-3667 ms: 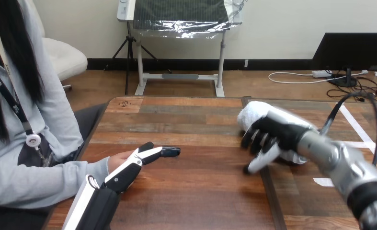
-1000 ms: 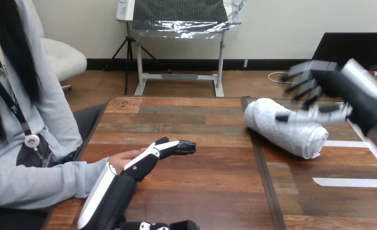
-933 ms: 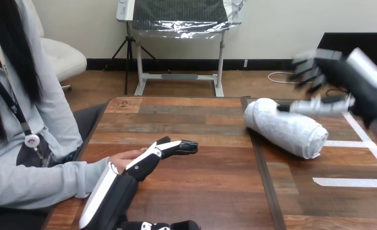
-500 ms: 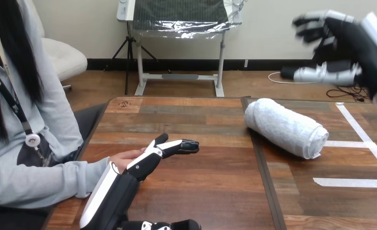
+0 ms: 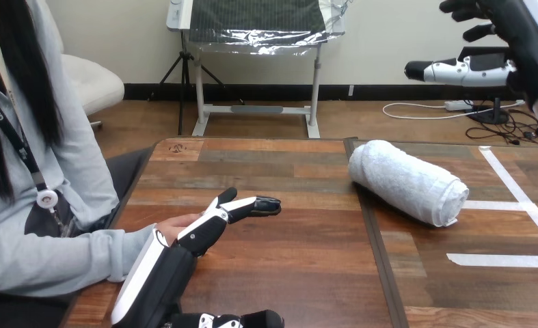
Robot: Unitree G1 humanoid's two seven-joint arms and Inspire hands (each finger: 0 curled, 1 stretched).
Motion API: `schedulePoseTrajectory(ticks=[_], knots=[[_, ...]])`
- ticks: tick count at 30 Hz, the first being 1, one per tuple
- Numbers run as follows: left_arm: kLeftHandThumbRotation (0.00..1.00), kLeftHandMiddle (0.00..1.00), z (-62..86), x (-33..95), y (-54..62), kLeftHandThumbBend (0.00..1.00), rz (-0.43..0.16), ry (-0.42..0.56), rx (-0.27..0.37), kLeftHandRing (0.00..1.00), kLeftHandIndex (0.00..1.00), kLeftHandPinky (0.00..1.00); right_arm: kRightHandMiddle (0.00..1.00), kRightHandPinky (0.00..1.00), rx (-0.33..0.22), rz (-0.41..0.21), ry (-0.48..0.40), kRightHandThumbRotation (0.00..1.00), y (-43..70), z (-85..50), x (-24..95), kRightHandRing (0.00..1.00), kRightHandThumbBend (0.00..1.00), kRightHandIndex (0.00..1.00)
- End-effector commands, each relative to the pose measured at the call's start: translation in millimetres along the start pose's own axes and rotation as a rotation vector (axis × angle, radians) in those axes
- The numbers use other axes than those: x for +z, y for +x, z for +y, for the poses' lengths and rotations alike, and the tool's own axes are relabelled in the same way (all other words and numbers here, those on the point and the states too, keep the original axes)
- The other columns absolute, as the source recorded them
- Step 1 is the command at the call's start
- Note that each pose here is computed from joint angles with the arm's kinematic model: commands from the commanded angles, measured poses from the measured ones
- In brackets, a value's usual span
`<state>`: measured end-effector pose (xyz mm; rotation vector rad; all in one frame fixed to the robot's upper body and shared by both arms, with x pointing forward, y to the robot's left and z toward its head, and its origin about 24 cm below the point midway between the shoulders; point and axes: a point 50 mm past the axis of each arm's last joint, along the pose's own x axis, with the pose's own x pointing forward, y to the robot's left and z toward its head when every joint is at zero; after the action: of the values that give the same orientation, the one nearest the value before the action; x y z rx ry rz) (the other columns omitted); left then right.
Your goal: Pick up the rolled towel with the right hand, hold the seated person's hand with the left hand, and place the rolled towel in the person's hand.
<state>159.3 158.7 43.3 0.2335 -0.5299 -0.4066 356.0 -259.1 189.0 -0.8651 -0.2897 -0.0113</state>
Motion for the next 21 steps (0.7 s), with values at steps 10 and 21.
schedulePoseTrajectory(ticks=[10,21], knots=[[0.55,0.79,4.2,3.4,12.2,0.84,-0.079,0.007,0.006,0.81,0.77,0.97,0.86,0.75,0.041,0.07,-0.082,0.4,41.2,1.0,2.4,0.85,1.0,0.87],[0.55,0.78,3.4,4.5,12.6,0.84,-0.083,0.002,0.002,0.81,0.77,0.96,0.88,0.71,0.116,0.21,-0.142,0.41,48.6,22.6,-7.3,0.84,1.0,0.89]])
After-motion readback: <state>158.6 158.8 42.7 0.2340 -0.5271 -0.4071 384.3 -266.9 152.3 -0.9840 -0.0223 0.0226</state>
